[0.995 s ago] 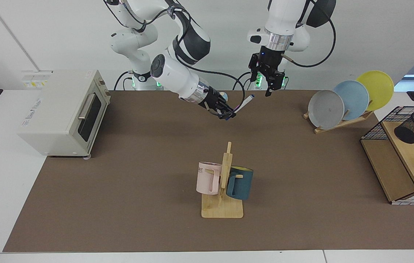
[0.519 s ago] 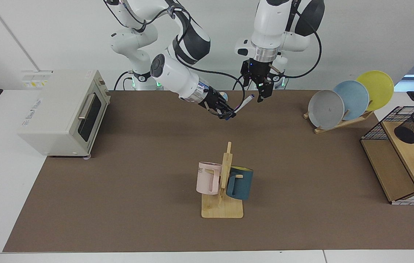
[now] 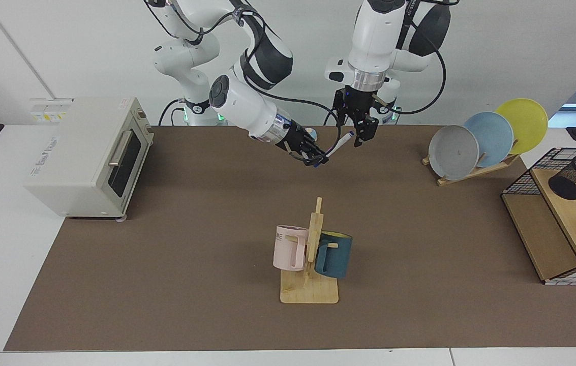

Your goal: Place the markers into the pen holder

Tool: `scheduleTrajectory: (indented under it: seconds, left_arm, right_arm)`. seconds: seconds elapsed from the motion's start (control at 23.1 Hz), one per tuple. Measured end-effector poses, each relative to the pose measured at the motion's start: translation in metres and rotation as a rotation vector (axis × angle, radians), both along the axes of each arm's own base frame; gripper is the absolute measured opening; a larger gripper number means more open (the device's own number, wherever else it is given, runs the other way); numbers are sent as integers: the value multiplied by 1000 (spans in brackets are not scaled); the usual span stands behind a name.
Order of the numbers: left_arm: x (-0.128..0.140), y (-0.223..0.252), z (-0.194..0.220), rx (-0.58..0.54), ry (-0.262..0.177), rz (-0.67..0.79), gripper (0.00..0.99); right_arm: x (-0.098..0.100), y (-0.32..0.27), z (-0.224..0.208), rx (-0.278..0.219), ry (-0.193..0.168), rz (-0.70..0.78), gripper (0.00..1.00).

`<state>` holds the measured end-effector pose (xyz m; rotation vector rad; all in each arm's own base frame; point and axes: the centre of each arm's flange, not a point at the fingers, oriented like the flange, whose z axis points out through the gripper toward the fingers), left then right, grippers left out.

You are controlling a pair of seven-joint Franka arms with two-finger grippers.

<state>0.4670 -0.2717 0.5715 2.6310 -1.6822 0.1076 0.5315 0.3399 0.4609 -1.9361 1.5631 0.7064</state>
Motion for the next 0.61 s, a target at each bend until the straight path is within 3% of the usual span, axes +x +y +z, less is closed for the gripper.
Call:
scheduleTrajectory:
  seconds: [0.13, 0.39, 0.43, 0.61]
  left_arm:
    - [1, 0, 1, -3, -7, -6, 705]
    - [3, 1, 4, -8, -17, -8, 229]
    - [3, 1, 3, -10, -14, -13, 185]
    - [3, 1, 3, -10, -14, -20, 185]
  right_arm:
    - [0, 0, 0, 0, 0, 0, 163]
    - [0, 0, 0, 0, 1, 1, 163]
    - [0, 0, 0, 0, -2, 0, 163]
    - [0, 0, 0, 0, -3, 0, 163]
